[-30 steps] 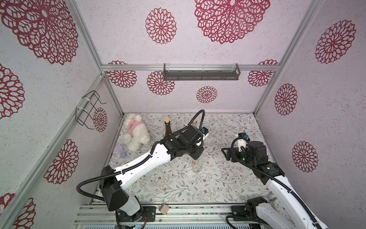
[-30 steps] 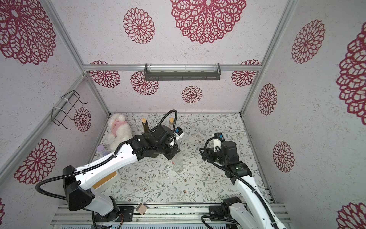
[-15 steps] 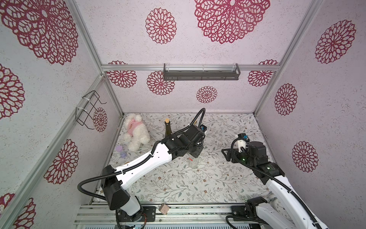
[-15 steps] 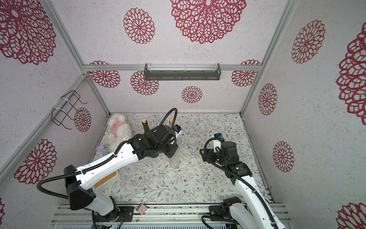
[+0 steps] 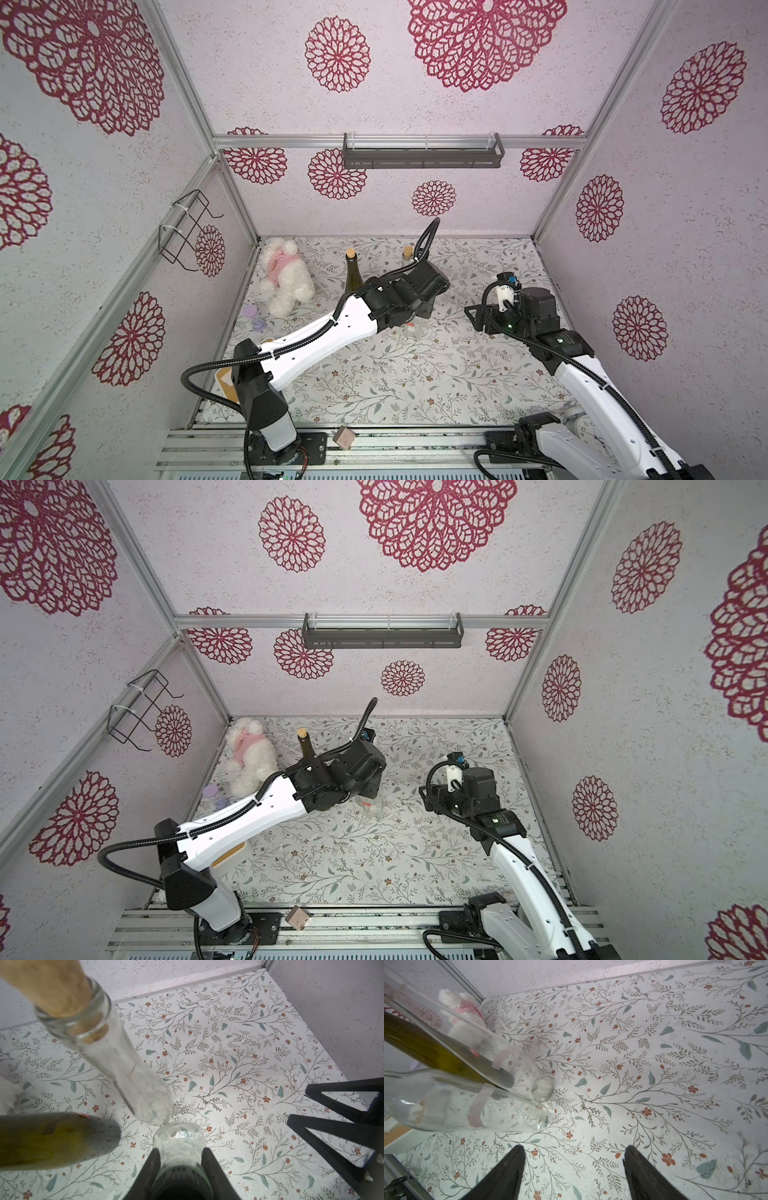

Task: Remove the label from the bottle
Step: Adjust the bottle at the center of the board.

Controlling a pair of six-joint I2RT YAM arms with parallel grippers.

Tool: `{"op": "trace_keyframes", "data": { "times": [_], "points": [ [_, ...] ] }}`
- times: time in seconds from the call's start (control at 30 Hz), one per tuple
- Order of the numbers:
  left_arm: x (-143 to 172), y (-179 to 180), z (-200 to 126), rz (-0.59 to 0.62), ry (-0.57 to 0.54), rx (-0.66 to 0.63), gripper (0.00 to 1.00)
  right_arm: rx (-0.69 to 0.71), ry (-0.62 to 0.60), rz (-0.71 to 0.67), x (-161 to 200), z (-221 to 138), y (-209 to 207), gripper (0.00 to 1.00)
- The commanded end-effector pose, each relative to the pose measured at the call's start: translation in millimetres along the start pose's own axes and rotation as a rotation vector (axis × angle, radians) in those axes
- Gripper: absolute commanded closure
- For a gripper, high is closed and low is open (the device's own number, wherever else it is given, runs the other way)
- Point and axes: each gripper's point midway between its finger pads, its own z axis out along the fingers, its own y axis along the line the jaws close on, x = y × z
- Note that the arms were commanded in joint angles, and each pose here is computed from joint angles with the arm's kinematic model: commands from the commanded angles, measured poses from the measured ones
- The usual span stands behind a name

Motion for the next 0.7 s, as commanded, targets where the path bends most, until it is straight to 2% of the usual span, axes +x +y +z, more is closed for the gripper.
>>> {"op": "trace_keyframes", "data": {
  "times": [0.0,0.47,0.67],
  "points": [
    [-7.7,-3.9,-11.8,-0.071,-0.023,-0.038,0.90,-0.027,-0.032,-0.035,-16.1,-6.5,6.5,0.22],
    [19.9,-31.4,-0.9,-0.116,0.063,-0.072,0.89,-0.076,-0.013,-0.036,-19.9,-5.2,9.7,0.22],
    [23.9,-34.0,4.4,-0.116,0.064,-0.093,0.78,-0.082,-0.004,-0.035,-17.5,-5.7,9.1,0.22]
  ]
}}
